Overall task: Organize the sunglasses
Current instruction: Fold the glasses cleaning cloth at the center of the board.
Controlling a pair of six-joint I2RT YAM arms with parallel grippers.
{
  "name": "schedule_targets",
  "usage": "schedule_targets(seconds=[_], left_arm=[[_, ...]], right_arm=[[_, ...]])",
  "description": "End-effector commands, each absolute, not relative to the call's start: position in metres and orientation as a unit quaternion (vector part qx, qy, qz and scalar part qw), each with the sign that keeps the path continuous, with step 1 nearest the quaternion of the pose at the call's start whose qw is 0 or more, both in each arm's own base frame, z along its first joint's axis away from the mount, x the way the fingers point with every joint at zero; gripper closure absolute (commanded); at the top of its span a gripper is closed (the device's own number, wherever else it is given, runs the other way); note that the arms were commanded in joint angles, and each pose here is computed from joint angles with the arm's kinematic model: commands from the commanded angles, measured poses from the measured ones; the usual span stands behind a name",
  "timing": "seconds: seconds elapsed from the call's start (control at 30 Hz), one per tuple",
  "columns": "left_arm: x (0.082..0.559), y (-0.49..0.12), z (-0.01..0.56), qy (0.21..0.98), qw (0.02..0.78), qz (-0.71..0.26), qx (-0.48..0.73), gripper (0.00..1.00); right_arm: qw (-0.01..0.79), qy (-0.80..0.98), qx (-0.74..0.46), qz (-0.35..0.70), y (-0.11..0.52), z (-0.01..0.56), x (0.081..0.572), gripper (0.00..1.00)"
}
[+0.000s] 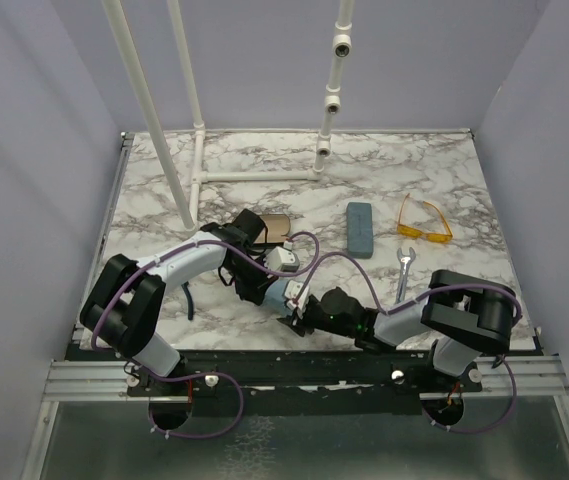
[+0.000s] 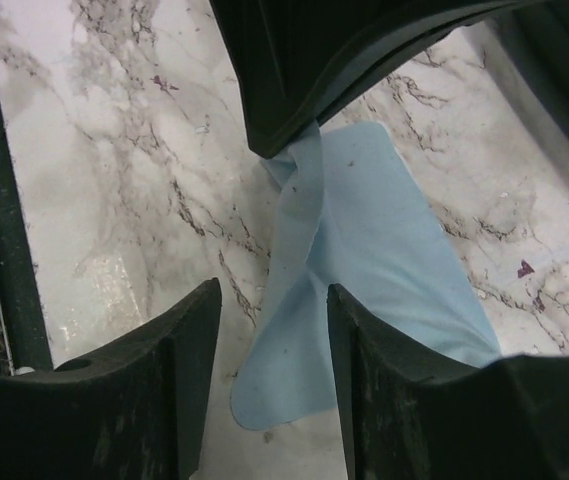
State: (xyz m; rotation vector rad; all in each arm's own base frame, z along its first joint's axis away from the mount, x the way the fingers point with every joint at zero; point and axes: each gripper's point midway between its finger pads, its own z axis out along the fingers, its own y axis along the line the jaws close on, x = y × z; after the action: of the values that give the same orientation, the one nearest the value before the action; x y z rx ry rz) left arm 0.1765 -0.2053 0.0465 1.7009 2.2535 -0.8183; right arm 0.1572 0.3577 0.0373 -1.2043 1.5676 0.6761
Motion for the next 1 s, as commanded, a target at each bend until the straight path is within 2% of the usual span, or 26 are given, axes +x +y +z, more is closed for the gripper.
schedule_targets(seconds=[0.0, 0.2, 0.5, 0.97], left_arm=[[0.178, -0.211, 0.057, 0.756, 0.11, -0.298, 0.572, 1.0], [0.179, -0.21, 0.057, 0.758, 0.111, -0.297, 0.57, 1.0], [0.18, -0.207, 0.057, 0.759, 0.113, -0.292, 0.571, 1.0], [0.179, -0.196, 0.05, 0.763, 0.107, -0.268, 0.579, 1.0]], right_arm=[[0.504, 0.67, -0.482, 0.254, 0.353, 0.031, 0.166, 0.51], [0.484, 0.688, -0.488, 0.233, 0.343, 0.021, 0.165, 0.55], [0.474, 0.708, -0.477, 0.216, 0.331, 0.015, 0.166, 0.73], [0.452, 0.727, -0.469, 0.219, 0.315, 0.013, 0.156, 0.74]])
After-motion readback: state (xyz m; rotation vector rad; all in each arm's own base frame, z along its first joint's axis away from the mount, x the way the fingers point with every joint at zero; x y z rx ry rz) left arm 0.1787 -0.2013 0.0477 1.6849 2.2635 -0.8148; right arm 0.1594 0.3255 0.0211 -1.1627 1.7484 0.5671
